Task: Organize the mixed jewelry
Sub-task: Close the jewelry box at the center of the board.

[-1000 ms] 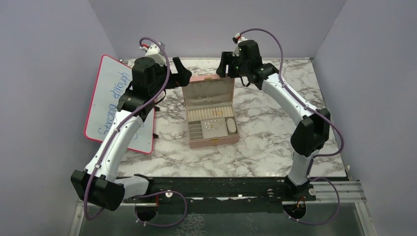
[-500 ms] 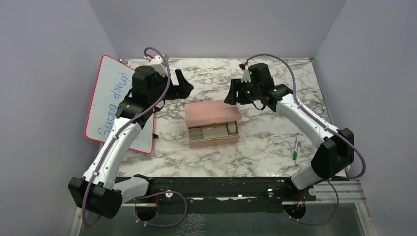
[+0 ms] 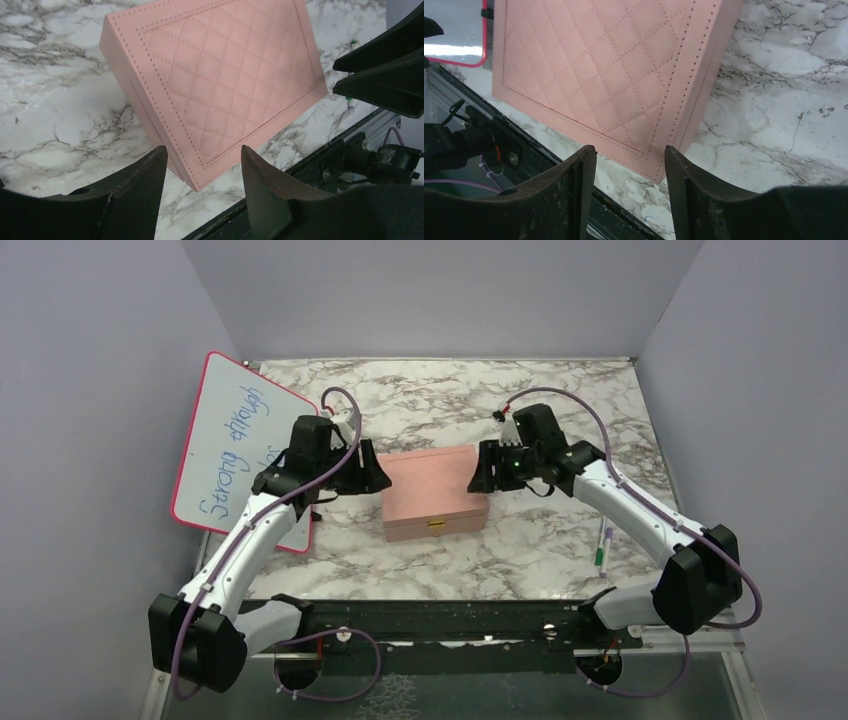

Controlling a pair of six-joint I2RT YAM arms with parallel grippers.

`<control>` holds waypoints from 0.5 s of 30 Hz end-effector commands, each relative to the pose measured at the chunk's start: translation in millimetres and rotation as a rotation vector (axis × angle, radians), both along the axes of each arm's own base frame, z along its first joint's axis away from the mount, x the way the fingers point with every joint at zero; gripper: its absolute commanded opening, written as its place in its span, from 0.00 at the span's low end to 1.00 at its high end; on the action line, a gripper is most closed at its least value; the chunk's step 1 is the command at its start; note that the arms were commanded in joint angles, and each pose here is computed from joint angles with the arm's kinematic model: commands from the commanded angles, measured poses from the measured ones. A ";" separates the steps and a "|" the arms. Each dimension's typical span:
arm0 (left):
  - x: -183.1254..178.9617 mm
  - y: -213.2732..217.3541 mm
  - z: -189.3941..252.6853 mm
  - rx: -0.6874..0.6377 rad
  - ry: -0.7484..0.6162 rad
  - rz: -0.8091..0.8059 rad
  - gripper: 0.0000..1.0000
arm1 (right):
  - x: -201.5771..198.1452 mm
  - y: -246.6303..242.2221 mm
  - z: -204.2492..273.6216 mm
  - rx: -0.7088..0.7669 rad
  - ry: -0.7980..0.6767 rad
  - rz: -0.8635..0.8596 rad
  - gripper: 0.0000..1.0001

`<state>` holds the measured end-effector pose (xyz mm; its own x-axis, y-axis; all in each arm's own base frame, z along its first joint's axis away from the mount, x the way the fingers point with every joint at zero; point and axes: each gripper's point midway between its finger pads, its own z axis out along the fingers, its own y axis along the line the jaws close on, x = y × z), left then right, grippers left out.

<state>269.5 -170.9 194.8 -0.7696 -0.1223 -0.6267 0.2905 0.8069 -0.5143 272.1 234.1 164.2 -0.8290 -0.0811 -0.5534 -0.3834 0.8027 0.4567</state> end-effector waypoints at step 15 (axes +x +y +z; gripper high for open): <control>-32.2 7.3 -106.1 0.117 0.313 -0.039 0.29 | -28.0 -23.3 -92.3 -0.210 0.203 0.022 0.38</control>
